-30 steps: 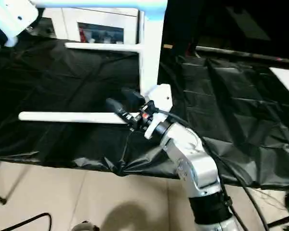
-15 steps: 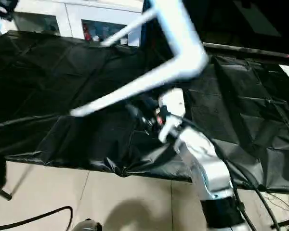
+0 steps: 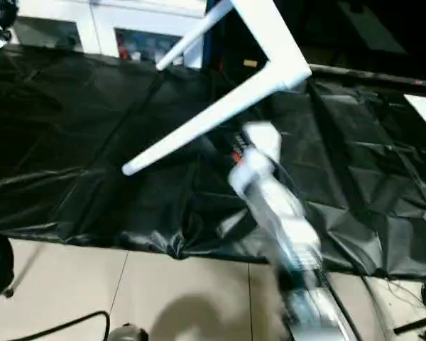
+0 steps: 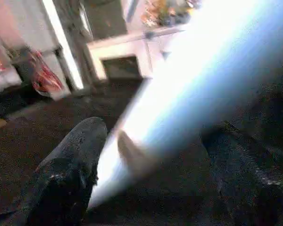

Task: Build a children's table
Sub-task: Flip table

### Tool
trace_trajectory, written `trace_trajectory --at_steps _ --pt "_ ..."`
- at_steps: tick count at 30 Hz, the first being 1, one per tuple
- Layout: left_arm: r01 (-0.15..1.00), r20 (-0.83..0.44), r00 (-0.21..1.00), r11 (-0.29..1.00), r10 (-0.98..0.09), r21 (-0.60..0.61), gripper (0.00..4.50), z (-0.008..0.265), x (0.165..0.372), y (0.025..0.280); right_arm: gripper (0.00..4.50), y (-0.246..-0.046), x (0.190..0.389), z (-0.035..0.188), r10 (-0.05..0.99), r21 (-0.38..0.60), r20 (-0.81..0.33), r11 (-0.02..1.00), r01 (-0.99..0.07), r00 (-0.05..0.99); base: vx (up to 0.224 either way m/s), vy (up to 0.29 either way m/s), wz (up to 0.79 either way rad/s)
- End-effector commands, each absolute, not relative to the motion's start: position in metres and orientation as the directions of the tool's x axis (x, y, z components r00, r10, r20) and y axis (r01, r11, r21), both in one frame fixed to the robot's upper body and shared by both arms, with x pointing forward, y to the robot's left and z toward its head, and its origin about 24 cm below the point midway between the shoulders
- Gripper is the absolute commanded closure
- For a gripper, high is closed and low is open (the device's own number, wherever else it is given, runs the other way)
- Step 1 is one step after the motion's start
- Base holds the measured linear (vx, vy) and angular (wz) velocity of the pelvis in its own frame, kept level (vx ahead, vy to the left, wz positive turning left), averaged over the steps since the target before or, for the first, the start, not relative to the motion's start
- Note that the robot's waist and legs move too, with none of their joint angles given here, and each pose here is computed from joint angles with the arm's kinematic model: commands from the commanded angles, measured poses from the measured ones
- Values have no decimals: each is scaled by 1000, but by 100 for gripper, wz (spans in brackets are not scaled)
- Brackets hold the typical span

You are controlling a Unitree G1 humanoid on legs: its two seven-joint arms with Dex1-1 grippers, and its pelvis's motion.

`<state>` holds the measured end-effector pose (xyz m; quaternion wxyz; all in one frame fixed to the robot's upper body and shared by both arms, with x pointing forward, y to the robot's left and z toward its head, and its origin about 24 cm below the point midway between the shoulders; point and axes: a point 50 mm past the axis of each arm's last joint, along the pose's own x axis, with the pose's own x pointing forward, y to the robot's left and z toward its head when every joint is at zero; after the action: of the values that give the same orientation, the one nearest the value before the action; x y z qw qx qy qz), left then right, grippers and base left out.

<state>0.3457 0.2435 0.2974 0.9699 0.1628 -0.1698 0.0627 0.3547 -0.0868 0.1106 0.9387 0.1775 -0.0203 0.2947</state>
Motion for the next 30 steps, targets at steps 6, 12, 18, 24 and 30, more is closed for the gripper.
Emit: trace_trajectory --at_steps 6,12,18,24,30 --pt "-137 331 942 965 57 224 199 293 345 240 118 -81 378 114 531 353 149 759 -546 834 0 0 0" --pt "-154 323 943 964 78 217 200 288 341 245 168 -75 379 113 568 372 181 716 -591 803 0 0 0" --pt "-161 315 945 963 87 217 204 281 338 247 209 -76 383 116 584 351 208 704 -617 785 0 0 0" --pt "-146 313 947 967 76 208 213 277 338 245 255 -80 384 120 590 344 225 697 -629 776 0 0 0" --pt "-98 308 951 975 32 199 224 268 336 241 273 -84 385 125 597 313 253 694 -648 761 0 0 0"
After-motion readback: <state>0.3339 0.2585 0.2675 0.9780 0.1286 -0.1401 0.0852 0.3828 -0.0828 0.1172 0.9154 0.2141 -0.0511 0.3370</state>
